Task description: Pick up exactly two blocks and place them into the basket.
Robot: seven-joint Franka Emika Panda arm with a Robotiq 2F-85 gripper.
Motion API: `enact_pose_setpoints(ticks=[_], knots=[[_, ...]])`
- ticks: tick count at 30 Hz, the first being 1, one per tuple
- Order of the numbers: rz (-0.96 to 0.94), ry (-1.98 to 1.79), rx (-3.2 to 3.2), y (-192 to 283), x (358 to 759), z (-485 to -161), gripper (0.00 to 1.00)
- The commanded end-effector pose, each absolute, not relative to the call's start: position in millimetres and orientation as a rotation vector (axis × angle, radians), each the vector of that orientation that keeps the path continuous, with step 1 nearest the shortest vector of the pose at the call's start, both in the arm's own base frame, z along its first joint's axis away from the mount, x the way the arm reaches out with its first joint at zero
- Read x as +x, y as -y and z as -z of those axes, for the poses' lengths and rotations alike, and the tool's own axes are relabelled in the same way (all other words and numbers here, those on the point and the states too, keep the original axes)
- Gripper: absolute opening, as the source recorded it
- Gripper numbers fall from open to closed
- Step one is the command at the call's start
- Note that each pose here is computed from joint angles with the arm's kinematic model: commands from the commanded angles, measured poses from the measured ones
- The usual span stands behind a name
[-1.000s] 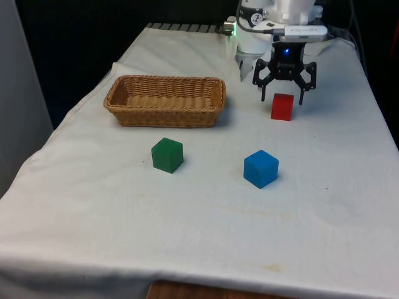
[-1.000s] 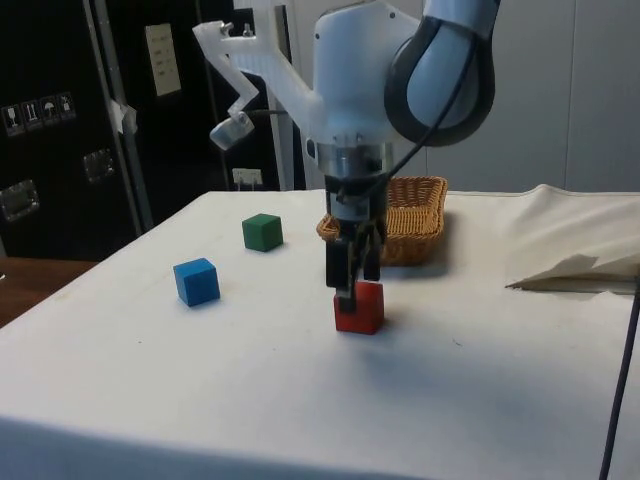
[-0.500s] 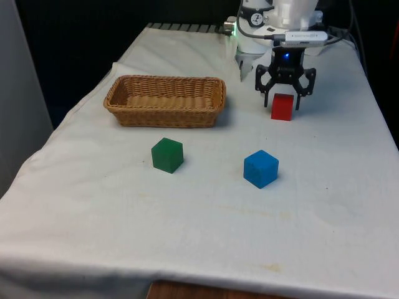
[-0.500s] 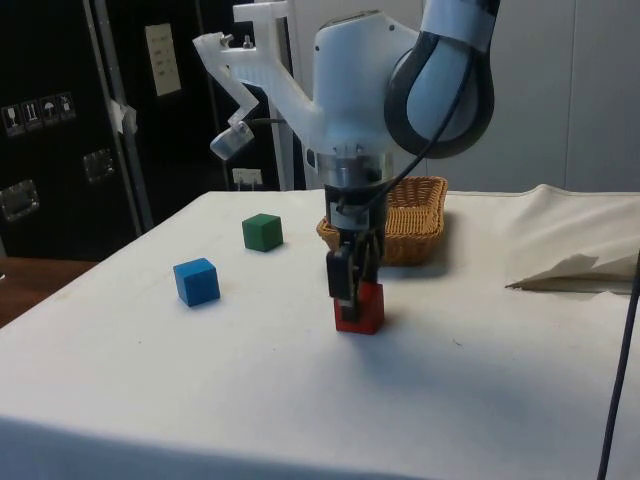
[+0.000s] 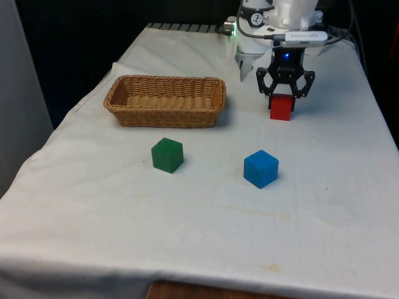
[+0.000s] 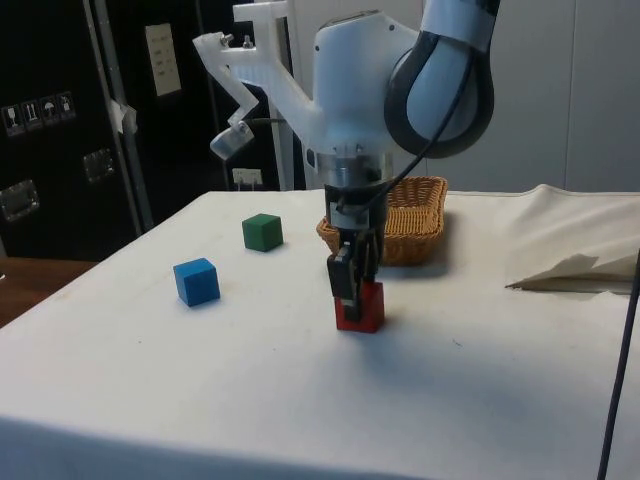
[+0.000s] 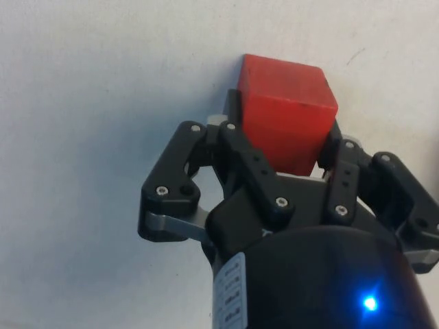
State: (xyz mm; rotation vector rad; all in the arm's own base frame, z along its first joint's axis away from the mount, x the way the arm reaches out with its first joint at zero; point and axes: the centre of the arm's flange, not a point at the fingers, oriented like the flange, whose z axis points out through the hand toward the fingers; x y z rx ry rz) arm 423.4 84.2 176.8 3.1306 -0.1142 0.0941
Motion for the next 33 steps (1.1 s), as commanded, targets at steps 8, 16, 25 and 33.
enact_pose_setpoints(ticks=[8, 16, 25, 33], knots=[[-0.101, 0.115, 3.138, -78.4, 412.7, -201.7, 0.01], [-0.103, 0.118, 3.148, -69.5, 407.7, -228.9, 0.01], [-0.113, 0.102, 3.159, -52.2, 412.9, -258.0, 0.01], [-0.121, 0.066, 3.170, -34.9, 422.1, -280.0, 0.01]])
